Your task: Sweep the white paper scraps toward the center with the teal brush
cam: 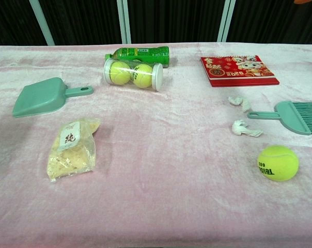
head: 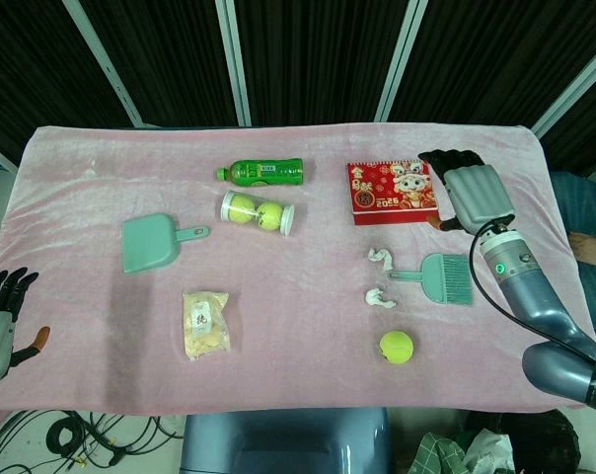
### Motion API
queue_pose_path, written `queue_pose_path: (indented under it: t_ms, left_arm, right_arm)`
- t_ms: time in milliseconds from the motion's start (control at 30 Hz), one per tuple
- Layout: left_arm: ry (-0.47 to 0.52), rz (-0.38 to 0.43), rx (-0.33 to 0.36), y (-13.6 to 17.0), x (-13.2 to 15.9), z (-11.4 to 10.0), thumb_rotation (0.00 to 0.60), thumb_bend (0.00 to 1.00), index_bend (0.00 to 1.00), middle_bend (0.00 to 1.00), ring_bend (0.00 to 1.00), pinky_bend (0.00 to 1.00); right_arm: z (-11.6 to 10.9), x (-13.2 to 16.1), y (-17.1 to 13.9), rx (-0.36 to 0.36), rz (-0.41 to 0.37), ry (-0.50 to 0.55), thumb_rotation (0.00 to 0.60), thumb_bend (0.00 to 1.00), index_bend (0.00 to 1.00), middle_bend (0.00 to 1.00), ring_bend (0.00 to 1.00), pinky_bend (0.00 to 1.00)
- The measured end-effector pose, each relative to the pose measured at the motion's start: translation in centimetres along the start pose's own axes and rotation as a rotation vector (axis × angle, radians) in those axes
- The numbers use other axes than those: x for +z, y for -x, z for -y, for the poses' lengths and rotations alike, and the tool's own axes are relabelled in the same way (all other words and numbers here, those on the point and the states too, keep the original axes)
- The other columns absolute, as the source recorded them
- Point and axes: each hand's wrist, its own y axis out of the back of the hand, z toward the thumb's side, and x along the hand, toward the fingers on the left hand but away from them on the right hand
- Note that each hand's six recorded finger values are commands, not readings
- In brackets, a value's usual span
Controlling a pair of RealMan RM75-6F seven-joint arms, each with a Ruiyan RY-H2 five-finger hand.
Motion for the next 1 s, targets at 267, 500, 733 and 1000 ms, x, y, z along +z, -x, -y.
queue_pose_path:
  t_ms: [267, 500, 733, 1000]
  left_arm:
    - [0.001, -0.001, -0.001, 0.0, 0.0, 0.0, 0.600, 0.31, 0.11, 0.09, 0.01, 0.05]
    - [0.000, 0.005, 0.004, 0.0, 0.0, -0.1, 0.600, 0.31, 0.11, 0.09, 0.01, 0.05]
    - [-0.013, 0.019, 0.022, 0.0, 0.1, -0.3, 0.600, 0.31, 0.11, 0.09, 0.01, 0.05]
    - [-0.017, 0.019, 0.020, 0.0, 0.1, -0.2, 0.600, 0.31, 0.11, 0.08, 0.01, 0.05]
  right_arm:
    - [-0.4, 0.7, 0.2, -0.004, -0.019, -0.059, 0.600, 0.11, 0.18, 0.16, 0.15, 0.15]
    - [-0.5, 2.5, 0.1, -0.002, -0.061, -0.025, 0.600, 0.11, 0.18, 0.16, 0.15, 0.15]
    - [-0.2, 2.9, 0.0, -0.003, -0.073, -0.017, 0.600, 0.11, 0.18, 0.16, 0.15, 0.15]
    - [0.4, 2.2, -0.4, 0.024, -0.040, -0.006, 0.600, 0.11, 0.18, 0.16, 0.15, 0.15]
